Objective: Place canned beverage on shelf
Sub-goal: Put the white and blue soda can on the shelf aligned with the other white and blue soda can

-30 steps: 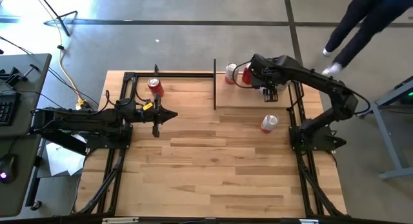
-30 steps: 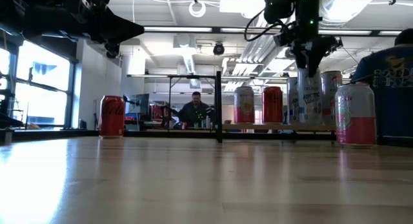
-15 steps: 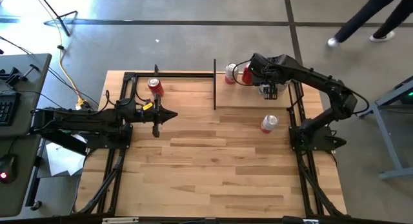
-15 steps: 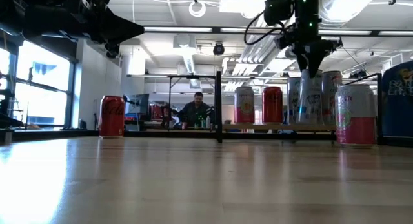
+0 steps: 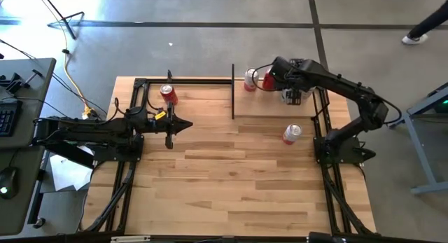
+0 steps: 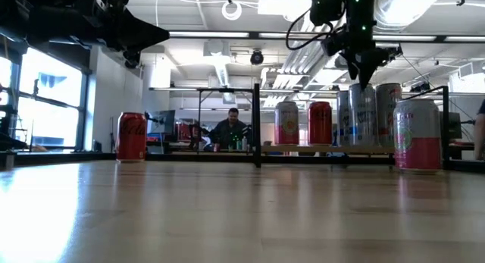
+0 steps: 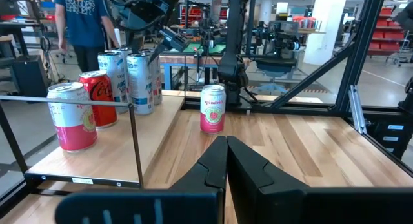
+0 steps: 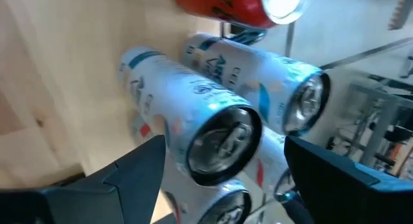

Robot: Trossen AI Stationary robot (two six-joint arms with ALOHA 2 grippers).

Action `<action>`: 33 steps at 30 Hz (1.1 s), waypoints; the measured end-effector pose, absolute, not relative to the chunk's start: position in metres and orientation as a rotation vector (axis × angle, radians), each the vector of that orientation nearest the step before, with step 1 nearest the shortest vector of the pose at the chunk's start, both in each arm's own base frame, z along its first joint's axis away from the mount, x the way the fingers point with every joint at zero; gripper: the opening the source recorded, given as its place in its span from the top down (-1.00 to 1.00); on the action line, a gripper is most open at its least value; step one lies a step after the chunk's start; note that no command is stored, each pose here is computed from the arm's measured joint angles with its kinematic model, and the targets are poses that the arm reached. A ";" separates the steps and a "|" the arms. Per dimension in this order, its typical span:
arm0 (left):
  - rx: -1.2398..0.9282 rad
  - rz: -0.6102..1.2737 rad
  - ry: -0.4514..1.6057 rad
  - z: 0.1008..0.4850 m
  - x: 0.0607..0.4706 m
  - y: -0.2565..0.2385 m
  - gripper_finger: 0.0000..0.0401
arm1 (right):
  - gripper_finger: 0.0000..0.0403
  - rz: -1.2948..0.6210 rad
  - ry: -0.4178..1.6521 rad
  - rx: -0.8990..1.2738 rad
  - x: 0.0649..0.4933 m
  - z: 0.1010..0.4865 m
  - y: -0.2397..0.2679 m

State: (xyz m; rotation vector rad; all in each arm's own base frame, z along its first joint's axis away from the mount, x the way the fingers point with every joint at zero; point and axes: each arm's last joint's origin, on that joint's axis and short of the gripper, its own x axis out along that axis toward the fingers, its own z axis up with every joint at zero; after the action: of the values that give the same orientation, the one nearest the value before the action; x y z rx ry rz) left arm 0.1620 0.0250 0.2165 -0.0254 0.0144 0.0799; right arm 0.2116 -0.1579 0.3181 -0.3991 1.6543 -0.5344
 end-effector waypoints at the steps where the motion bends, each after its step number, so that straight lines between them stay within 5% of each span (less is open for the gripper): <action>1: -0.025 0.080 0.014 0.217 0.162 0.025 1.00 | -0.50 -0.541 1.645 -0.403 0.211 0.320 -0.157; 10: -0.025 0.079 0.014 0.217 0.162 0.025 1.00 | -0.37 -0.632 1.520 -0.228 0.197 0.345 -0.143; 17: -0.031 0.068 0.036 0.214 0.162 0.025 1.00 | 0.40 -0.574 1.499 0.096 0.191 0.342 -0.134; 22: -0.041 0.068 0.047 0.213 0.162 0.025 1.00 | 0.94 -0.619 1.566 0.090 0.188 0.318 -0.139; 33: -0.031 0.068 0.045 0.213 0.162 0.025 1.00 | 0.92 -0.783 1.528 0.048 0.186 0.286 -0.160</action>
State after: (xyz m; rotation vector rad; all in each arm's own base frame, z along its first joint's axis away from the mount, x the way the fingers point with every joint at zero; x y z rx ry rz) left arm 0.1621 0.0247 0.2135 -0.0305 0.0455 0.0681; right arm 0.1860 -0.1603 0.2865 0.0478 1.5276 -0.7829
